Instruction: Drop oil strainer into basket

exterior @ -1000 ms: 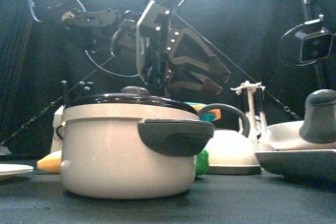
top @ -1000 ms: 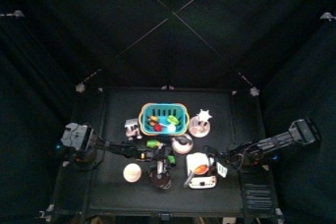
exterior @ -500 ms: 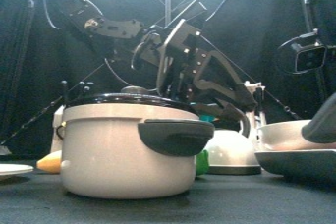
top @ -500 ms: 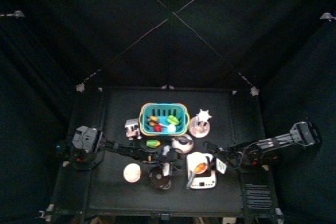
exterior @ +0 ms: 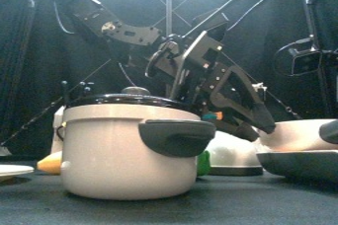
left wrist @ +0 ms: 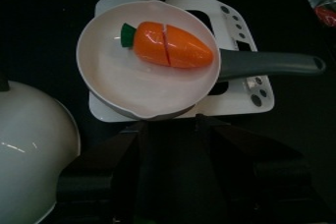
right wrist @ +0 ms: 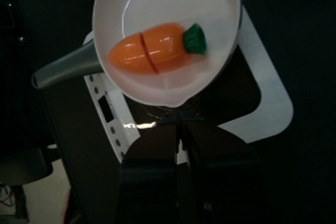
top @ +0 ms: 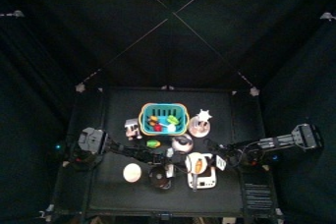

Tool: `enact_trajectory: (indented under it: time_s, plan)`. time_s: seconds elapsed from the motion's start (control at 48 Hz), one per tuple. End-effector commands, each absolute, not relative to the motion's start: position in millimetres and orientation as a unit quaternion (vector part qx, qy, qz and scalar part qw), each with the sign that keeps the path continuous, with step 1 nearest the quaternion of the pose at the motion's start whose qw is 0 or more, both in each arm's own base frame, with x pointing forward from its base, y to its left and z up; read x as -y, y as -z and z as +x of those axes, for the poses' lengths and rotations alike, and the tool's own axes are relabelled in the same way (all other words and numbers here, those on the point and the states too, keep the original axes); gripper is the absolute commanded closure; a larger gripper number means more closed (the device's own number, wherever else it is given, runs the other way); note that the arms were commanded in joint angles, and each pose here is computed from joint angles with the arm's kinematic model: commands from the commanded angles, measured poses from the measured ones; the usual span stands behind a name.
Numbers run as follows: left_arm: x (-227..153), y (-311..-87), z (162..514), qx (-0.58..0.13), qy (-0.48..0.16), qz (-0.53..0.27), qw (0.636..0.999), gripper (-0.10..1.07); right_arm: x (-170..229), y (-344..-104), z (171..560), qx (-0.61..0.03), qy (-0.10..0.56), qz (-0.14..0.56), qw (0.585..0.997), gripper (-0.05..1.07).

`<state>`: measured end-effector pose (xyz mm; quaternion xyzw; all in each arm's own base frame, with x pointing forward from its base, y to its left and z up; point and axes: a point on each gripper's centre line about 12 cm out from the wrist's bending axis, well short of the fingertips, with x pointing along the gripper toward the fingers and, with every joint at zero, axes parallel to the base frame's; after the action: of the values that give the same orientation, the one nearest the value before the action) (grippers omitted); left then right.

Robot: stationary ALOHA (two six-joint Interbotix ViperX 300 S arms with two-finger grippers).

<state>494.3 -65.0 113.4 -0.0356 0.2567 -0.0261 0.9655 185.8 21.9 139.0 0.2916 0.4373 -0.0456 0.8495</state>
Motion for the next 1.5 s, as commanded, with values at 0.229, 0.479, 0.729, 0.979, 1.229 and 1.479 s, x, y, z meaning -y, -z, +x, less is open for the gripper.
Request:
enact_trajectory:
  time_s: [0.229,0.479,0.729,0.979,1.229,1.479]
  plan:
    - [66.9,-138.3,507.8,-0.224,0.028,-0.04,0.973,0.15,-0.2,-156.9,188.9,-0.389,0.073,0.277,0.876,0.73]
    - [67.7,-140.5,508.1,-0.221,0.029,-0.04,0.974,0.15,10.3,-160.9,184.4,-0.389,0.091,0.277,0.874,0.73]
    - [66.6,-139.8,505.0,-0.225,0.028,-0.041,0.973,0.15,-1.4,-180.4,173.8,-0.424,0.053,0.289,0.856,0.72]
    - [64.7,-146.0,493.9,-0.232,0.029,-0.04,0.971,0.15,-29.6,-192.9,173.4,-0.425,-0.006,0.39,0.817,0.7]
    - [59.9,-151.4,482.1,-0.233,0.026,-0.041,0.971,0.15,-50.6,-215.6,187.2,-0.401,-0.051,0.408,0.818,0.49]
    - [49.5,-152.5,472.8,-0.232,0.016,-0.039,0.972,0.15,-49.4,-234.9,191.5,-0.448,0.001,0.374,0.812,0.36]
